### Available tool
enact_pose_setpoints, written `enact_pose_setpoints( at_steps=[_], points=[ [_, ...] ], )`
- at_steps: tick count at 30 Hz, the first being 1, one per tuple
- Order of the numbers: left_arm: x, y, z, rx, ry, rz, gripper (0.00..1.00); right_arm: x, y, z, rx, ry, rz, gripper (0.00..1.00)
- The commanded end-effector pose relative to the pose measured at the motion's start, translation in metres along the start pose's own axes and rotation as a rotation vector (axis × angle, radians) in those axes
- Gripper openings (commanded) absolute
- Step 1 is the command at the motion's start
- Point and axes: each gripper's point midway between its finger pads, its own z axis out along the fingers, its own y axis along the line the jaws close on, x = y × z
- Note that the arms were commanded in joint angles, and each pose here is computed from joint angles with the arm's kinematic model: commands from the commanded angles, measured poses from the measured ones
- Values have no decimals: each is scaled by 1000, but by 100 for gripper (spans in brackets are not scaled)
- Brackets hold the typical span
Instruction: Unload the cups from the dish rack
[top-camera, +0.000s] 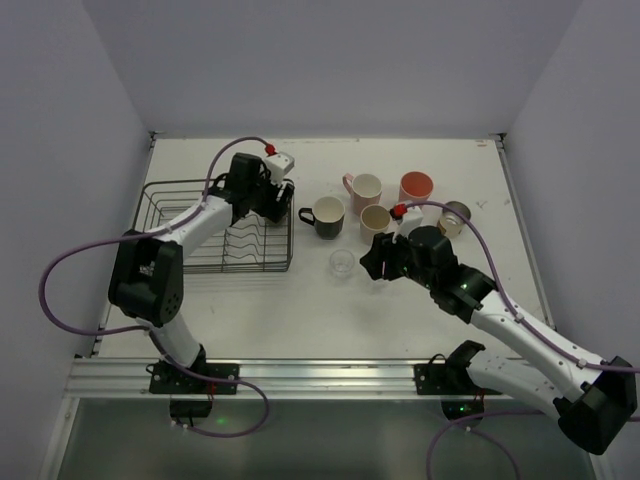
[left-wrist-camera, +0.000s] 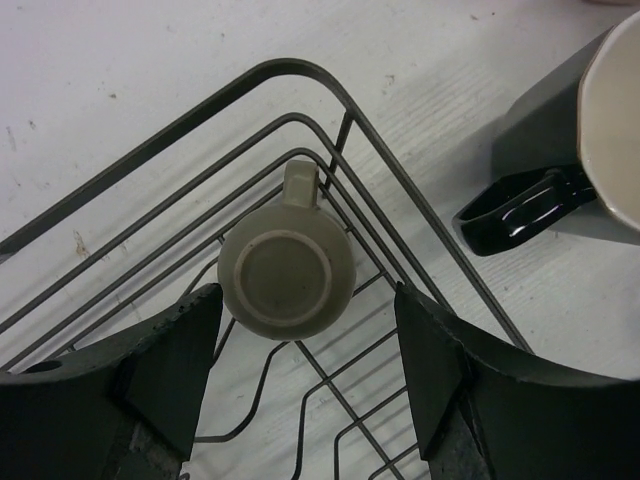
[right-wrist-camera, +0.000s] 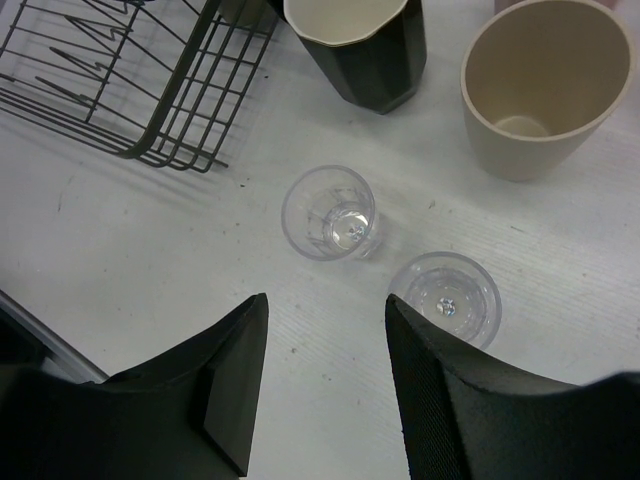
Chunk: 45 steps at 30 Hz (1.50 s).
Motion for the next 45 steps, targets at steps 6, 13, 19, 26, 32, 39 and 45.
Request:
enact_pose_setpoints(
  at_steps=[6, 13, 19, 26, 32, 39, 45],
  points=[
    [6, 10, 13, 28, 28, 12, 75, -4, 6, 1, -34, -30, 1, 53],
    [15, 15, 23, 0, 59, -8, 72, -4, 6, 1, -38, -31, -1, 53],
    [-7, 21, 4, -43, 0, -9, 40, -7, 8, 1, -46, -39, -1, 53],
    [-52, 12, -43, -34, -160, -65, 26, -35, 36, -19, -175, -131, 35, 54],
    [-64, 1, -75, -23, -249, -166, 17, -63, 76, -39, -379, -215, 95, 57],
    [-88, -59, -139, 250, -477, -268, 13, -73, 101, -37, -528, -256, 146, 68],
    [-86, -135, -215, 654, -722, -410, 13, -77, 118, -39, -656, -294, 222, 68]
  ],
)
